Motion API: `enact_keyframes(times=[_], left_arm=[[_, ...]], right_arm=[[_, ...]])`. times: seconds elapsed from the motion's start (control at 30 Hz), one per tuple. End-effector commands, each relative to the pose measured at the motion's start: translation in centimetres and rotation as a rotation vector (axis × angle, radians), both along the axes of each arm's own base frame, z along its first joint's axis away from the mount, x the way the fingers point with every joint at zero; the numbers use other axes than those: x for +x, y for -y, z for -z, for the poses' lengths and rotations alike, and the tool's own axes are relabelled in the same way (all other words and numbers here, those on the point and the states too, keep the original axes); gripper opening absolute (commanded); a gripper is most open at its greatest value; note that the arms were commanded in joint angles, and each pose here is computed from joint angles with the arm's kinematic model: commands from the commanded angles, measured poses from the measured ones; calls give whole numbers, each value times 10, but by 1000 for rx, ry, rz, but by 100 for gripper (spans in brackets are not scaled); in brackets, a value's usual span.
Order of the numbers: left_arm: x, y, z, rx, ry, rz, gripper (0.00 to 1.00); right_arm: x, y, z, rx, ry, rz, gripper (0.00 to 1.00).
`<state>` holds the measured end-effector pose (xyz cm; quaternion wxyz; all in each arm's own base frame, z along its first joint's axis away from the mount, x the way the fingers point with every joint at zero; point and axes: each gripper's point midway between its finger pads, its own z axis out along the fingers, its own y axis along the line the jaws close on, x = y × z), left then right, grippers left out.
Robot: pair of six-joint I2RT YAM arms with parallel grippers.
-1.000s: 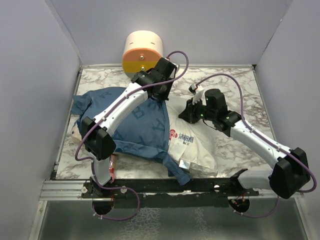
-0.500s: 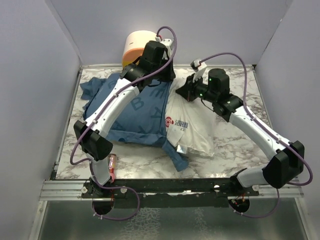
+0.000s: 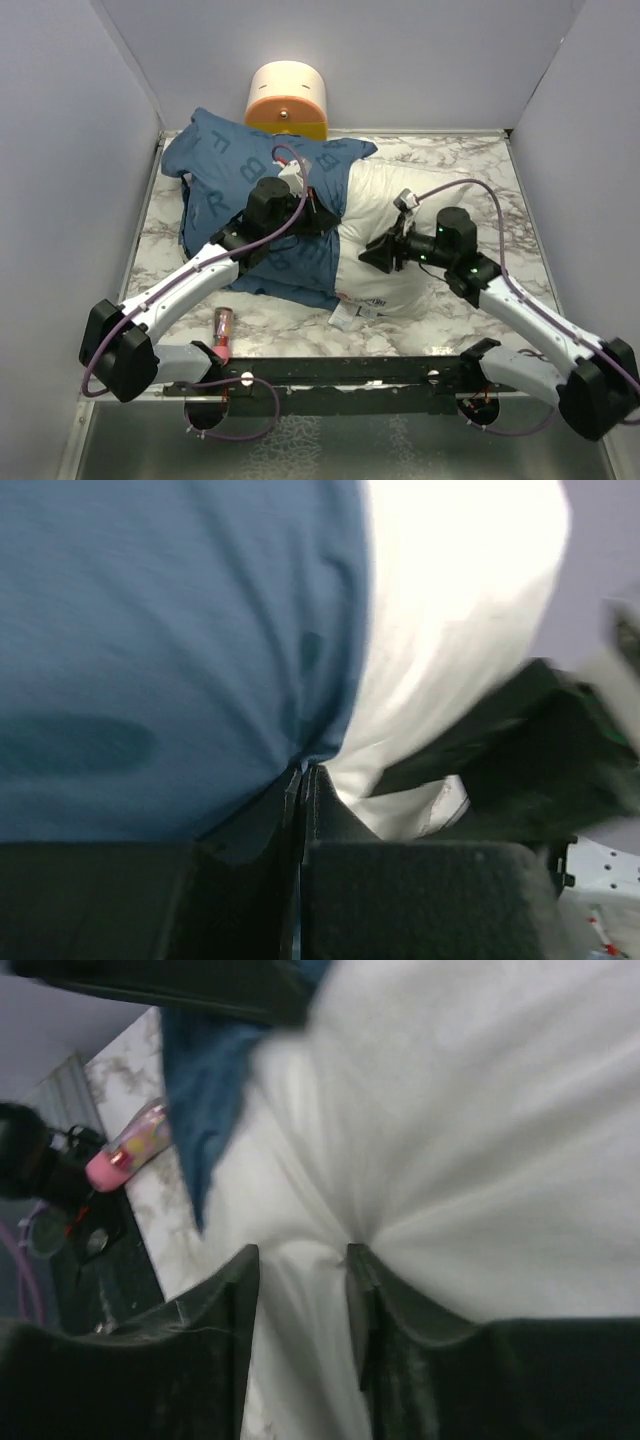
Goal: Put the pillow into the pillowcase
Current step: Stuff the pillow into the pillowcase.
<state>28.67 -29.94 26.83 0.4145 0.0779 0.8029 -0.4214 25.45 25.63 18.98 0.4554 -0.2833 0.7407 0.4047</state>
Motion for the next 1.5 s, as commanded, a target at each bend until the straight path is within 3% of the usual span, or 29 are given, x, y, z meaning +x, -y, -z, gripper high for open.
enact_keyframes(times=[0.0,0.17,0.3,0.53,0.8,0.93,1.07,1.47], left_arm=[[-17,13,-24,-186,40,69,0],[-23,10,-29,-197,64,78,0],[-27,8,-41,-215,97,89,0],[-37,-2,-48,-223,132,85,0],[-40,-5,-64,-233,196,92,0],[-40,-3,-68,-235,229,114,0],[-40,-1,-77,-250,265,124,0],[-31,6,-91,-249,321,139,0]], right_arm=[[-56,10,-58,50,107,-137,51],[-35,22,-134,6,301,-42,81],[21,32,-141,-153,356,114,100],[86,51,-108,-339,346,203,100],[96,64,-71,-458,320,213,99],[89,52,-40,-448,244,131,86],[81,39,-17,-420,151,61,65],[61,15,5,-285,21,-37,11]])
